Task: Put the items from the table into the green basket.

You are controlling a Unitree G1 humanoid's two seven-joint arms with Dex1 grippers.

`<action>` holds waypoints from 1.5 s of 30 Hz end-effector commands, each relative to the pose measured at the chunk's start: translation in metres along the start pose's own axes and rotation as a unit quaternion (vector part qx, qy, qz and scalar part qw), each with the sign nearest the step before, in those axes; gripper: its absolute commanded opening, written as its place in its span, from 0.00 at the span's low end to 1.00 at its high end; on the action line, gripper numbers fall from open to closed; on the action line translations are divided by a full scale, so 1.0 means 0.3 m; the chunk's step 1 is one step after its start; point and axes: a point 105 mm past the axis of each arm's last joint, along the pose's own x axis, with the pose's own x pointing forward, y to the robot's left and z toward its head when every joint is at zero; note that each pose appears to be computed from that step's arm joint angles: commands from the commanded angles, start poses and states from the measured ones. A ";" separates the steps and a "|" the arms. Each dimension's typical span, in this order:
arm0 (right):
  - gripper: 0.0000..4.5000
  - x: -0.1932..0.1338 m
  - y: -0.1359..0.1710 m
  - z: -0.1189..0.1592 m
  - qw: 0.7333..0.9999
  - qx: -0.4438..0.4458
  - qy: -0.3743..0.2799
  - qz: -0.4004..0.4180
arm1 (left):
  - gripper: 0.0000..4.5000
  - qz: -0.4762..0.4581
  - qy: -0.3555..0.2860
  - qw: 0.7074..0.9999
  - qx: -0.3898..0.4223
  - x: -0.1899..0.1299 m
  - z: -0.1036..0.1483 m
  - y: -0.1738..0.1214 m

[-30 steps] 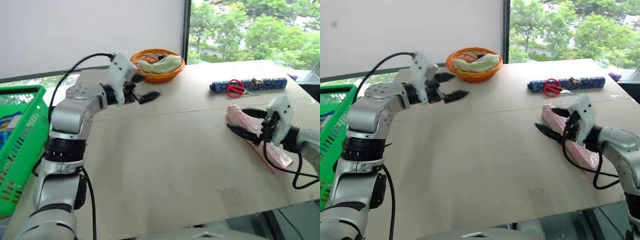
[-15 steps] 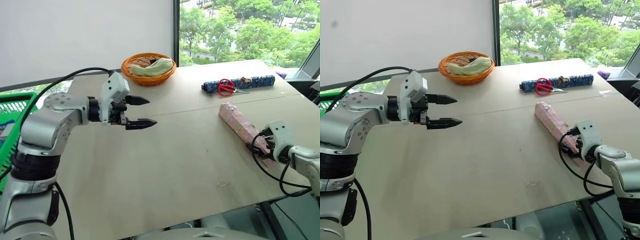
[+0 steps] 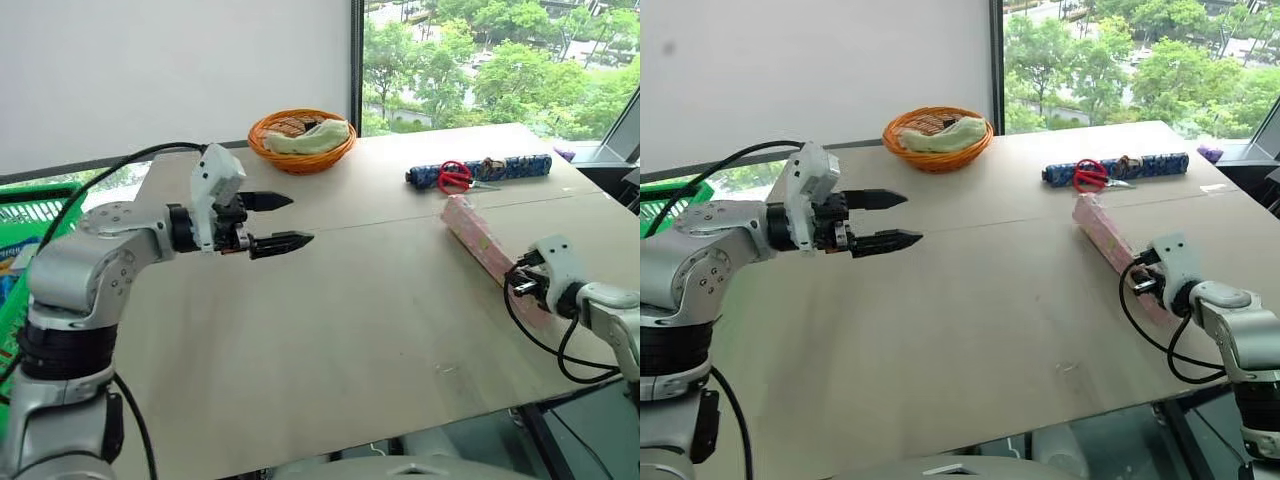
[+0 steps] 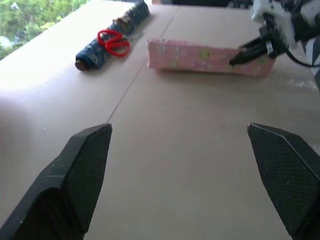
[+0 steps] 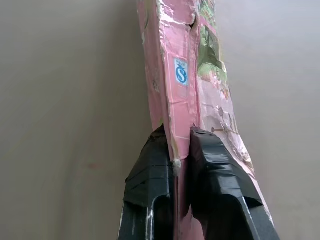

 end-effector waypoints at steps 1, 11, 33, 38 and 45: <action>0.01 -0.057 0.231 0.272 0.969 -0.026 -0.167 0.178 | 1.00 0.020 -0.095 0.993 -0.065 -0.012 0.058 0.027; 0.01 -0.252 0.617 0.426 0.845 -0.018 -0.215 0.489 | 1.00 -0.086 -0.241 0.945 -0.202 0.049 0.133 -0.062; 0.00 -0.229 0.621 0.457 0.814 0.083 -0.197 0.541 | 0.64 -0.213 -0.340 0.890 -0.215 0.019 0.261 -0.187; 0.22 -0.239 0.633 0.454 0.807 0.083 -0.190 0.553 | 0.14 -0.208 -0.331 0.895 -0.218 0.035 0.250 -0.186; 0.86 -0.240 0.590 0.447 0.820 0.080 -0.197 0.531 | 0.02 -0.113 -0.357 0.909 -0.184 0.015 0.264 -0.091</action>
